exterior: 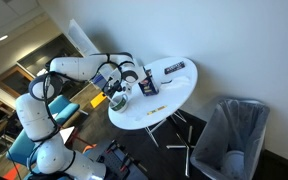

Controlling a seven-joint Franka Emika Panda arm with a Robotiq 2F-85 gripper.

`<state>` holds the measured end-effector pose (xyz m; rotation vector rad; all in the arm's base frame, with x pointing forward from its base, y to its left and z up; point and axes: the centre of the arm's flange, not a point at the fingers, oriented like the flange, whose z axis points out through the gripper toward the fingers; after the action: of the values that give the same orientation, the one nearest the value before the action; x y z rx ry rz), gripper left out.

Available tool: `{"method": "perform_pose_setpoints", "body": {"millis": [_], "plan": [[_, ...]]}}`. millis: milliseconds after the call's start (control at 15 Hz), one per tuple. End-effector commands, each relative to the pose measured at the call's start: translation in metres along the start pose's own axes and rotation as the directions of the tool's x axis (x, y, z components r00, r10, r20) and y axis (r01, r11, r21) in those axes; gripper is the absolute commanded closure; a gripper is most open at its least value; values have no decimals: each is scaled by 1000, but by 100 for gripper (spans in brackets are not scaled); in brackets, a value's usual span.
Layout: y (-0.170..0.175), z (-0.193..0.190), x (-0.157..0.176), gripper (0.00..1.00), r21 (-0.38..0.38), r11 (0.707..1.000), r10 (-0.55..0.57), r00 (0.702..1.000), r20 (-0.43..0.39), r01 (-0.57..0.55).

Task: Pour some of the things in the box into the mug and then stir them with the spoon

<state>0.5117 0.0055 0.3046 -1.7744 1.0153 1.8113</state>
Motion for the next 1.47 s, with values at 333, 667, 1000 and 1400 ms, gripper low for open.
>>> {"method": "perform_pose_setpoints", "body": {"millis": [333, 667, 1000, 1400], "plan": [[18, 1, -7, 99, 66, 997, 38, 991, -127, -29], [15, 0, -14, 99, 102, 995, -1, 976, -216, 23], [14, 7, -19, 99, 88, 988, -100, 967, -236, 124], [23, 13, -23, 99, 55, 972, -213, 959, -188, 226]]}}
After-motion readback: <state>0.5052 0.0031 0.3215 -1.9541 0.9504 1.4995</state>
